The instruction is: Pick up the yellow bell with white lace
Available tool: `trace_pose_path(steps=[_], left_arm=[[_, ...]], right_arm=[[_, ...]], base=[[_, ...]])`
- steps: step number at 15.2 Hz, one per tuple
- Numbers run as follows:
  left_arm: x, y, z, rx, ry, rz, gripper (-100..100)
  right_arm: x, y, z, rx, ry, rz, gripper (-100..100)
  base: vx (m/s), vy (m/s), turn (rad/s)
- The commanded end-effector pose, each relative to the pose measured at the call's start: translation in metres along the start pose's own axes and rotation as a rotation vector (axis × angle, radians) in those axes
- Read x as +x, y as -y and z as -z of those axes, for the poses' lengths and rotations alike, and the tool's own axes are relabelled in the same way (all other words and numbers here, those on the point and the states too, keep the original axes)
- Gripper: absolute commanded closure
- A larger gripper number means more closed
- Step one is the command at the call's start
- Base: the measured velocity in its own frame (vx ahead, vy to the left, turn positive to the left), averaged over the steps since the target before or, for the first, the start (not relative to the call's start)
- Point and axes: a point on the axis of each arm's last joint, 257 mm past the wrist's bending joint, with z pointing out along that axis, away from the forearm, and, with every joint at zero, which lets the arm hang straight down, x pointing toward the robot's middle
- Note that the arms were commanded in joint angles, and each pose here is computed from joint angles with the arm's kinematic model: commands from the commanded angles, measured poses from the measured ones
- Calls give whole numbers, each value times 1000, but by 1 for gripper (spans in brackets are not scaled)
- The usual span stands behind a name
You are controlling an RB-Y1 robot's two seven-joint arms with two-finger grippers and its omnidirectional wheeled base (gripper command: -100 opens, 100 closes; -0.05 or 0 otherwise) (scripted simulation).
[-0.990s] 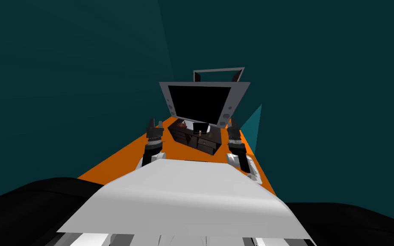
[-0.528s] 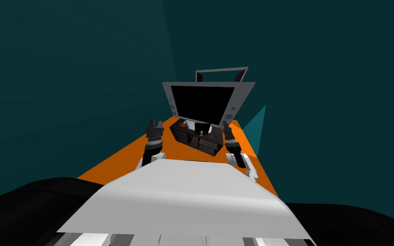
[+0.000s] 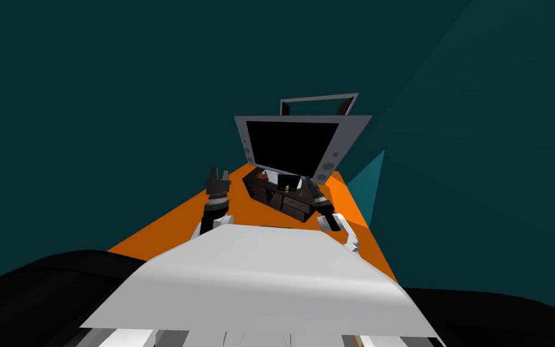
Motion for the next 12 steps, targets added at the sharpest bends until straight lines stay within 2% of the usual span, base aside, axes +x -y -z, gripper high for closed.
trace_pose_path(steps=[1,4,5,6,8,9,11,12], left_arm=[[0,0,0,0,0,0,0],[0,0,0,0,0,0,0],[0,0,0,0,0,0,0],[0,0,0,0,0,0,0],[0,0,0,0,0,0,0],[0,0,0,0,0,0,0],[0,0,0,0,0,0,0],[0,0,0,0,0,0,0]], right_arm=[[10,17,-1,25,-36,39,-100],[26,45,2,74,-90,86,-100],[26,45,2,74,-90,86,-100],[34,54,1,86,-128,137,-100],[38,65,5,108,-137,136,-100],[45,75,4,118,-175,189,-100],[49,86,9,141,-185,188,-100],[54,94,8,147,-220,243,-100]], base=[[14,31,88],[14,26,59],[12,18,30],[12,24,84],[11,22,62],[14,28,81],[14,25,56],[9,22,80]])
